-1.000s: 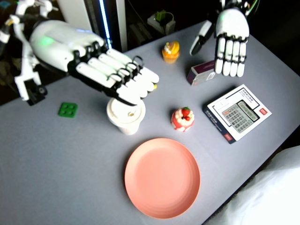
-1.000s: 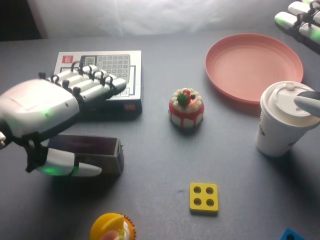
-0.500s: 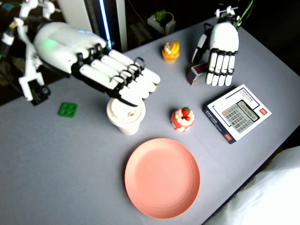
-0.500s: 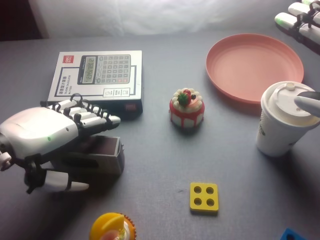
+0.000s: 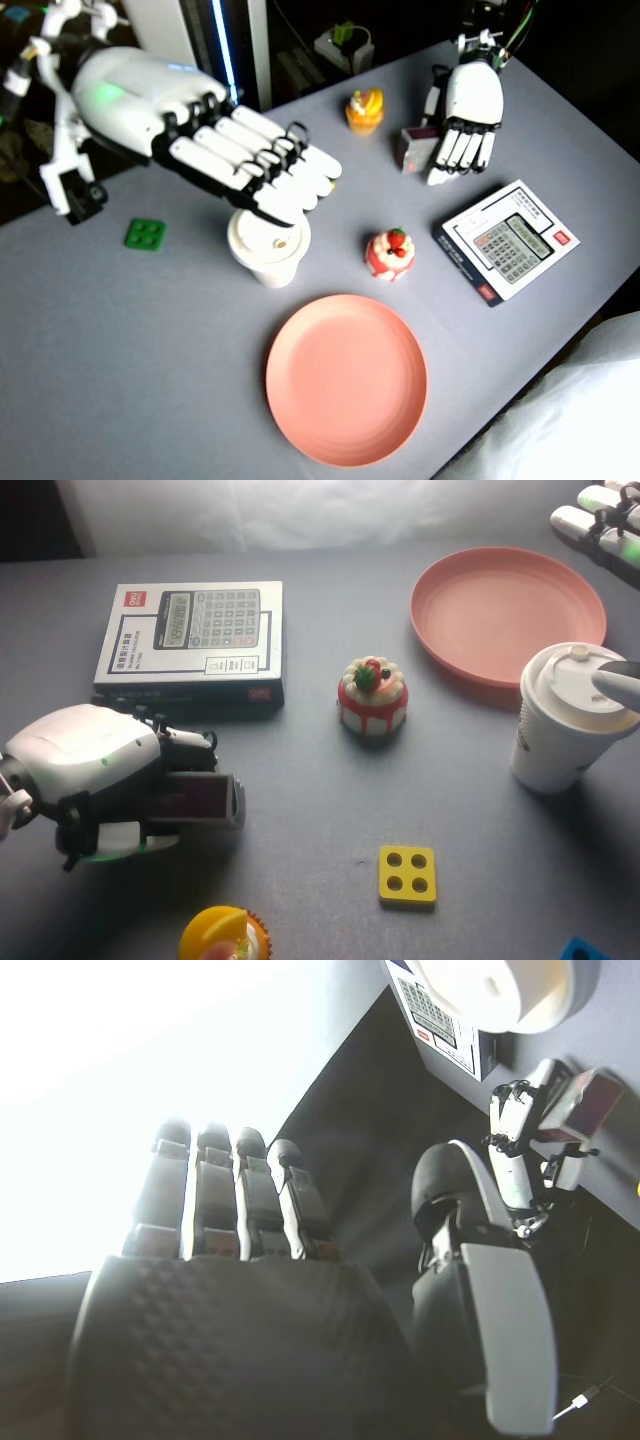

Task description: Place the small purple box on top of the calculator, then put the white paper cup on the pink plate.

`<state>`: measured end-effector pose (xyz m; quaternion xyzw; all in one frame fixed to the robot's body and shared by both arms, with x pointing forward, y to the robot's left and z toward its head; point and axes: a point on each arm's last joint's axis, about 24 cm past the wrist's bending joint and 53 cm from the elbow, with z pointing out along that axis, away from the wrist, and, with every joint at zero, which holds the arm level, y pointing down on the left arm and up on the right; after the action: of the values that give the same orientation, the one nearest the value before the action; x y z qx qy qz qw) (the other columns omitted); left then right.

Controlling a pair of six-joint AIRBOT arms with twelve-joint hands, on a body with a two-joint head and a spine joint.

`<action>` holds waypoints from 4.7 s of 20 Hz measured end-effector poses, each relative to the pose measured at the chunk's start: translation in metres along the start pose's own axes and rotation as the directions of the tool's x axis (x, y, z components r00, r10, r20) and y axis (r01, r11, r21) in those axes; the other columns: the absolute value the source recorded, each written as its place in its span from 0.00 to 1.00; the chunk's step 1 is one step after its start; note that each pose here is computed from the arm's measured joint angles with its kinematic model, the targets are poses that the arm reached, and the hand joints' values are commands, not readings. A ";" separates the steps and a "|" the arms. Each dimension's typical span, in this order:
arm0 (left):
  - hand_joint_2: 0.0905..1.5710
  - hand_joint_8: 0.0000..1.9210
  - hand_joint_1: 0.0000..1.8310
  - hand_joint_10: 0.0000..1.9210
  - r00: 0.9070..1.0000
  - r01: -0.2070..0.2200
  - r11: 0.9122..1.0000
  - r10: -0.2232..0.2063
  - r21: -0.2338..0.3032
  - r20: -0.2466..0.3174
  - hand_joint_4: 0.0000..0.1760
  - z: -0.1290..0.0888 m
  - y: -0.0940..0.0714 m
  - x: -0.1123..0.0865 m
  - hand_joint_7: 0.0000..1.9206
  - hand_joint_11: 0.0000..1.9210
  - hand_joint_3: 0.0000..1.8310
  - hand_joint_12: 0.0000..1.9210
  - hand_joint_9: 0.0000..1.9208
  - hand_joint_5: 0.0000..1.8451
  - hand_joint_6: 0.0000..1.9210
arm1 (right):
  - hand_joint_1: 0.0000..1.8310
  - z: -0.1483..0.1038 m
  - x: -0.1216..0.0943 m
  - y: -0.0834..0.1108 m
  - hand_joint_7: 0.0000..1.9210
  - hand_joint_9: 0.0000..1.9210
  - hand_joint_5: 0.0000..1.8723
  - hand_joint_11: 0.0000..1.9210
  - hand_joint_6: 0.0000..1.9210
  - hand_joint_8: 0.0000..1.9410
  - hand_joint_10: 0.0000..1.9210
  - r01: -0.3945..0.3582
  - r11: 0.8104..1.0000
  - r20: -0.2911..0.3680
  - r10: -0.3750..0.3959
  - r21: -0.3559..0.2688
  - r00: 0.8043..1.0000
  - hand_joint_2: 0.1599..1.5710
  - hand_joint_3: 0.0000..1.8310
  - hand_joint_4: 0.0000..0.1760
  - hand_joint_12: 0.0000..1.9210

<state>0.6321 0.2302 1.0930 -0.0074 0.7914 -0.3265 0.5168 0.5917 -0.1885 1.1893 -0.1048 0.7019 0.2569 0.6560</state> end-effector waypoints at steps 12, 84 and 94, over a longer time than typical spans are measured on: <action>0.81 0.89 0.65 0.91 0.957 0.022 0.999 -0.030 0.031 0.289 0.00 0.018 0.005 -0.112 0.37 0.41 0.00 1.00 0.40 0.34 0.63 | 0.15 0.000 0.000 -0.001 0.00 0.00 0.00 0.01 0.00 0.00 0.00 -0.004 1.000 0.001 0.004 0.006 1.000 0.79 0.00 0.00 0.00; 0.73 0.00 0.39 0.00 0.898 -0.006 0.971 -0.100 0.239 0.428 0.83 0.014 -0.061 -0.158 0.00 0.00 0.01 0.00 0.00 0.01 0.00 | 0.67 0.067 0.023 -0.046 0.08 0.09 0.07 0.02 0.40 0.42 0.78 -0.341 0.940 -0.056 0.341 0.020 0.938 0.70 0.01 0.00 1.00; 0.74 0.00 0.41 0.00 0.901 -0.003 0.967 -0.108 0.255 0.421 0.63 0.013 -0.063 -0.154 0.00 0.00 0.00 0.00 0.00 0.01 0.00 | 0.65 0.148 0.037 -0.092 0.14 0.16 0.09 0.07 0.42 0.38 0.68 -0.405 0.895 -0.041 0.419 0.189 0.907 0.74 0.00 0.00 0.93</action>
<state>0.6943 0.2275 1.2479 -0.0359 0.6097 -0.4273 0.6666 0.7607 -0.1858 1.1316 0.0944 0.7540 0.3226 0.5643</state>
